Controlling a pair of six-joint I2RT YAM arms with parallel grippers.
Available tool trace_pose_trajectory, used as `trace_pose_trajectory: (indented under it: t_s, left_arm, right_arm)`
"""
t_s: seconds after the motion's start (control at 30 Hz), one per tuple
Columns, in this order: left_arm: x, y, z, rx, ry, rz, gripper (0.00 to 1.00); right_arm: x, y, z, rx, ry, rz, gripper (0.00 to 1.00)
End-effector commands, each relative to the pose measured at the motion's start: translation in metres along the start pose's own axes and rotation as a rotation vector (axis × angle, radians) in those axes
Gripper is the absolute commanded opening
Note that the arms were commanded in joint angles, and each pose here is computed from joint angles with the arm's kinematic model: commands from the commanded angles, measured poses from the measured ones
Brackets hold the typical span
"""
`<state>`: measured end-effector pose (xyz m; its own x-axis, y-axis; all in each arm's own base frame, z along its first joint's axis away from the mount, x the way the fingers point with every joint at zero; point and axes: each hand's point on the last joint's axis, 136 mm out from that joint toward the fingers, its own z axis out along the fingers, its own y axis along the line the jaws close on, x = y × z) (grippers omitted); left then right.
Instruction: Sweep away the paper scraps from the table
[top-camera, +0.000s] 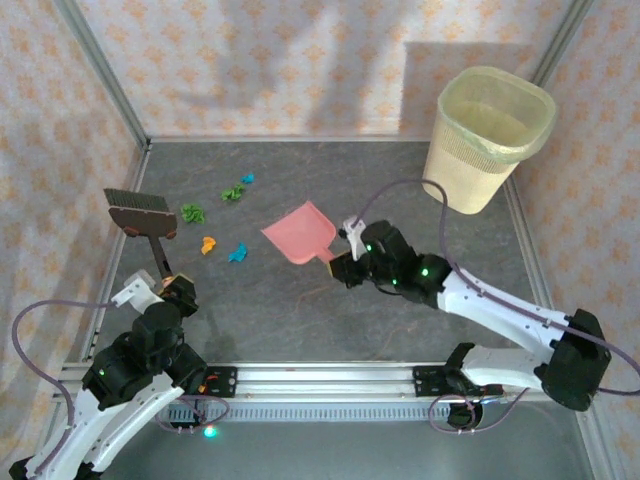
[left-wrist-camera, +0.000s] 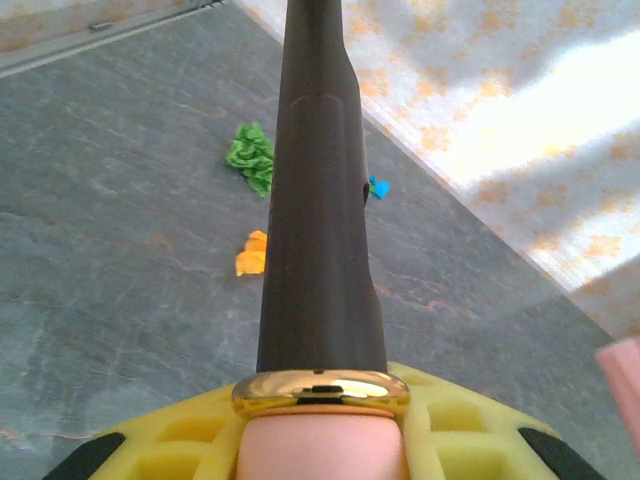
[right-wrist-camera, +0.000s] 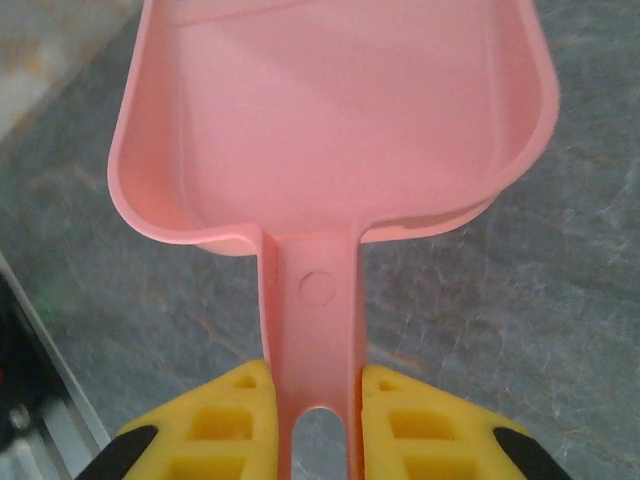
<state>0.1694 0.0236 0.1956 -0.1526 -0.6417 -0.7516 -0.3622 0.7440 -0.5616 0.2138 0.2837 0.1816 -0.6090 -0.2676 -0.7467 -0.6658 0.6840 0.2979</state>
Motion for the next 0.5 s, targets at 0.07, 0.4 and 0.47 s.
trace_pose_trajectory:
  t_s: [0.07,0.4,0.47]
  left_arm:
    - [-0.027,0.002,-0.008,-0.041,-0.095,-0.054,0.00]
    - [-0.050,-0.037,-0.010,-0.057,-0.058,0.012,0.00]
    - [-0.055,-0.052,-0.010,-0.051,-0.034,0.059,0.00]
  right_arm:
    - [0.002,0.024,0.009,-0.080,-0.178,-0.261,0.00]
    - [0.028,-0.001,0.022,0.020,-0.139,-0.354,0.00]
    - [0.031,0.001,0.024,0.012,-0.118,-0.360,0.00]
